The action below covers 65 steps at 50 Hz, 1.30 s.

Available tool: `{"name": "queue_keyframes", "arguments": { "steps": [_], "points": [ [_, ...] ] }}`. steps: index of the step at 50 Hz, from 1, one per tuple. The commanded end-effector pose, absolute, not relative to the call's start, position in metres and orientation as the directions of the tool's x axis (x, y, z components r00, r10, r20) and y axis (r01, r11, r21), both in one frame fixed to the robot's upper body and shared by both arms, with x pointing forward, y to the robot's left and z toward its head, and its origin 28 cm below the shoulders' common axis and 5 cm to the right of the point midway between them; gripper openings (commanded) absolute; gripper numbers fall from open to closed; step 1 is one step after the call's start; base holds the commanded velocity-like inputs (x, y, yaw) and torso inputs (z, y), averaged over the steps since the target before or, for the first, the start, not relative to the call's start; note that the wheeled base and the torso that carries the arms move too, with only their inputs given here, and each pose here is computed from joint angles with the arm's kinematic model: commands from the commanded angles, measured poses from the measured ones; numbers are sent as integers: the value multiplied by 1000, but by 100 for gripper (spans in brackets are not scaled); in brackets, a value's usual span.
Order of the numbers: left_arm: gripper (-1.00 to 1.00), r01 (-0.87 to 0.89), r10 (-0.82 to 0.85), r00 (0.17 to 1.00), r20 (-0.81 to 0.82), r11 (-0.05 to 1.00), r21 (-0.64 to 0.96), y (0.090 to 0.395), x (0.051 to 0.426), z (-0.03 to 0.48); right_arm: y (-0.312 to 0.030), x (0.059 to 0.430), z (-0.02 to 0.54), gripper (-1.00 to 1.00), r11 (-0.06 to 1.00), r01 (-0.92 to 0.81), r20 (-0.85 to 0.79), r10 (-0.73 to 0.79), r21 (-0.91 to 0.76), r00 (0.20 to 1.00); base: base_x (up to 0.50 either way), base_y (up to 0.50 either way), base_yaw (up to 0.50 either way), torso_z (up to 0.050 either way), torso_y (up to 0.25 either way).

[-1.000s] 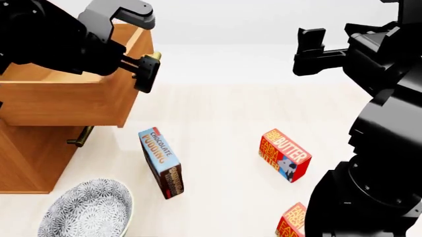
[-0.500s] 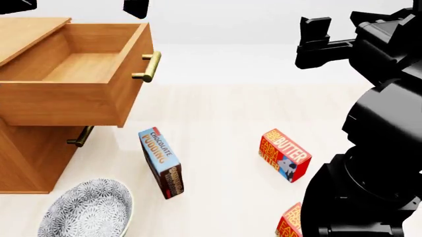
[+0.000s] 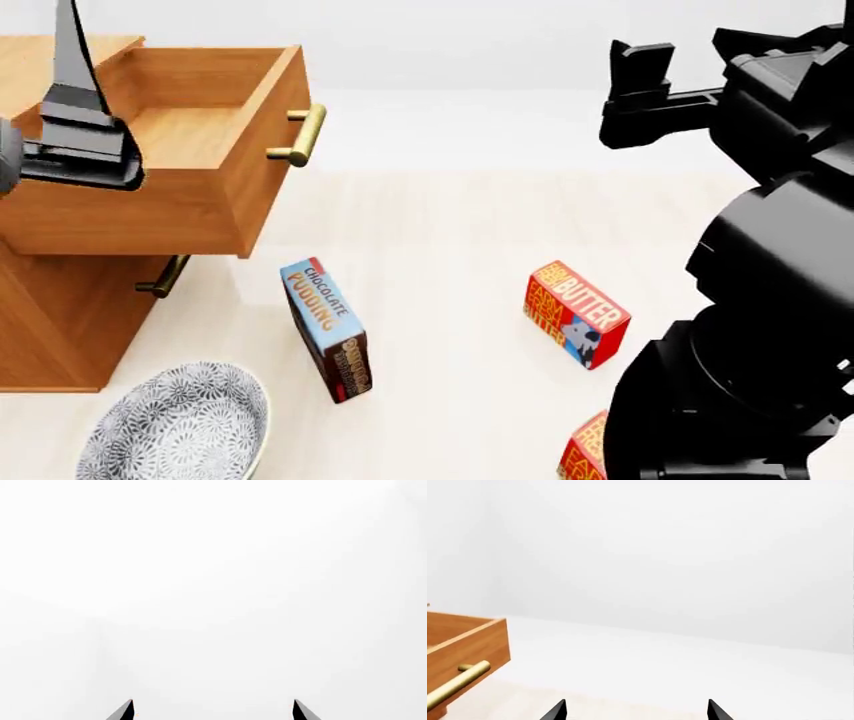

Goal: Put the butter at the front in the top drawer of the cabinet and close it.

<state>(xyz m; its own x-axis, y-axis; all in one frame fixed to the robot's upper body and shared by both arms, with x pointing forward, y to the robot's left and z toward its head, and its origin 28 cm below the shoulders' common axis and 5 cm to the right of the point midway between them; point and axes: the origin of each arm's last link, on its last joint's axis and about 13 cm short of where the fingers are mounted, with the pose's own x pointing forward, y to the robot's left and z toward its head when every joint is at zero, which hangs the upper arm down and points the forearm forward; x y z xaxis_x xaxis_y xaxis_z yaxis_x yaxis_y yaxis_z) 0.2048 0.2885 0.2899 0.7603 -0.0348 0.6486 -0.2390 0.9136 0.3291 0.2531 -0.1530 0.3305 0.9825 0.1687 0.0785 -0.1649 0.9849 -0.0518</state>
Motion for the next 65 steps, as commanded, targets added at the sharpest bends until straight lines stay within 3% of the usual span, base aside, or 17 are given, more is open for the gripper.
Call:
{"name": "queue_keyframes", "arguments": {
  "steps": [1,9,15,24,33,45,65],
  "points": [
    [100,-224,-62,705,707,926,304,289,154,243,-153,248,324,100,986,-156,75,161,-66,984,0,0,0,0,0],
    [100,-208,-68,744,664,922,327,293,151,223,-152,233,318,100,974,-126,39,135,-190,990,0,0,0,0,0],
    [100,-186,-76,753,654,928,322,293,148,215,-155,228,307,100,930,-169,-76,152,-327,985,0,0,0,0,0],
    [100,-179,-88,753,653,926,332,293,147,213,-168,217,277,100,919,-200,-173,148,-341,974,0,0,0,0,0],
    [100,-161,-101,753,651,930,331,291,149,216,-194,223,292,100,864,-320,-248,237,-389,939,0,0,0,0,0],
    [100,-139,-116,749,652,935,326,291,151,214,-193,257,306,100,858,-369,-292,272,-358,917,0,0,0,0,0],
    [100,-116,-129,751,648,940,322,288,153,212,-188,327,313,100,866,-371,-476,184,-335,860,0,0,0,0,0]
  ]
}}
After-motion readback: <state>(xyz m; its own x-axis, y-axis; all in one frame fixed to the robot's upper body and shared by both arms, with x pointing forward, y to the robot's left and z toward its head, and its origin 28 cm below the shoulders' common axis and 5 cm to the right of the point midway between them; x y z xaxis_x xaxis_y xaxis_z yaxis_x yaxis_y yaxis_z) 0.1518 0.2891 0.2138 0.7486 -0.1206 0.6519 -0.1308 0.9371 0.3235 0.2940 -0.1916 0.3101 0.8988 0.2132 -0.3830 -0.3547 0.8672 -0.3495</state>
